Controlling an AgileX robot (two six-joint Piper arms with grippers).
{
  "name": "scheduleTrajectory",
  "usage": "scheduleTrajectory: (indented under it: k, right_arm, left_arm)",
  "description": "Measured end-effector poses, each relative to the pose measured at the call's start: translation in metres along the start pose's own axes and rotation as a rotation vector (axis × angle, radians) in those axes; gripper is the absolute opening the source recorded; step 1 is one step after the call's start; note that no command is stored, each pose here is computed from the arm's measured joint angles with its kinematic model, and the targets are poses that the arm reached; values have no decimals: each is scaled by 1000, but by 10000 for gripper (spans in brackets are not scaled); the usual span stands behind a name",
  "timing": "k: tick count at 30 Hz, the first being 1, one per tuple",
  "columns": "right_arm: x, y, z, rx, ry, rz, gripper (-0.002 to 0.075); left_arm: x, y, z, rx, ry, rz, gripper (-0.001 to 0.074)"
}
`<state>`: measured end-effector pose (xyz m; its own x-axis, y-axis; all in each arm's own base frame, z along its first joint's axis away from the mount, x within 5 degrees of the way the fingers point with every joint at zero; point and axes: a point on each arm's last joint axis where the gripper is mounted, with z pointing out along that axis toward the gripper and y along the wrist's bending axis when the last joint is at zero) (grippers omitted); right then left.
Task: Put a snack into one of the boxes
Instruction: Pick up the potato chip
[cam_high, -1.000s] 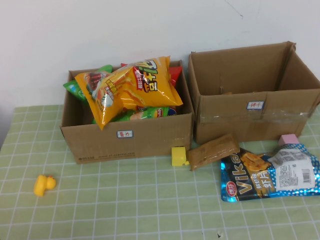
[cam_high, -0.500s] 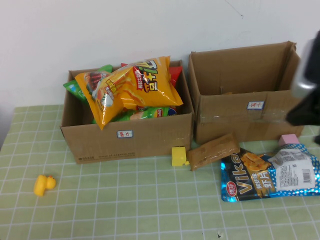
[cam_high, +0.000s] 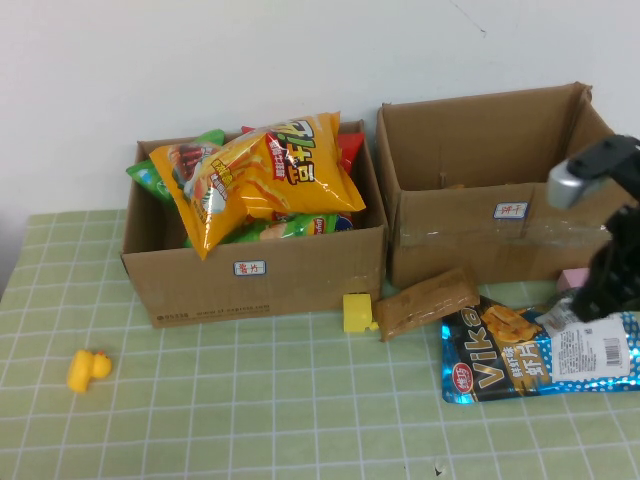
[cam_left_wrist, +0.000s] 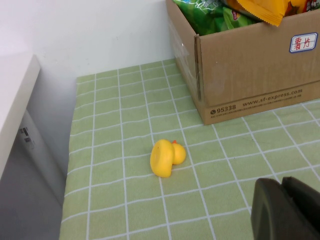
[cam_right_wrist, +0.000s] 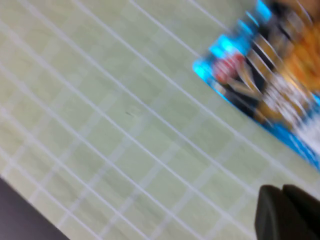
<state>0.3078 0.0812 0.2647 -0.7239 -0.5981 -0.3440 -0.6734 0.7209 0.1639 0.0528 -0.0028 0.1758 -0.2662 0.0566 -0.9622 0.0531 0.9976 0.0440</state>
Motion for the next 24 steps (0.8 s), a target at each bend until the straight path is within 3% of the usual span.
scheduleTrajectory:
  k: [6,9,11,16,18,24]
  right_arm:
    - [10,-13,-1,156,97,189,-1]
    - [12,-20,-1,215,94,250,39]
    - [13,-28,2,229,90,289,114]
    - [24,-61,25,238,121,467,463]
    - [30,-74,37,235,144,521,559]
    - [39,-102,84,228,170,584,640]
  left_arm:
    - [0,0,0,0,0,0,-1]
    - [0,0,0,0,0,0,-1]
    - [0,0,0,0,0,0,-1]
    - [0,0,0,-1,0,2,-1]
    - [0,0,0,-1,0,0,-1]
    - [0,0,0,-1,0,0,-1]
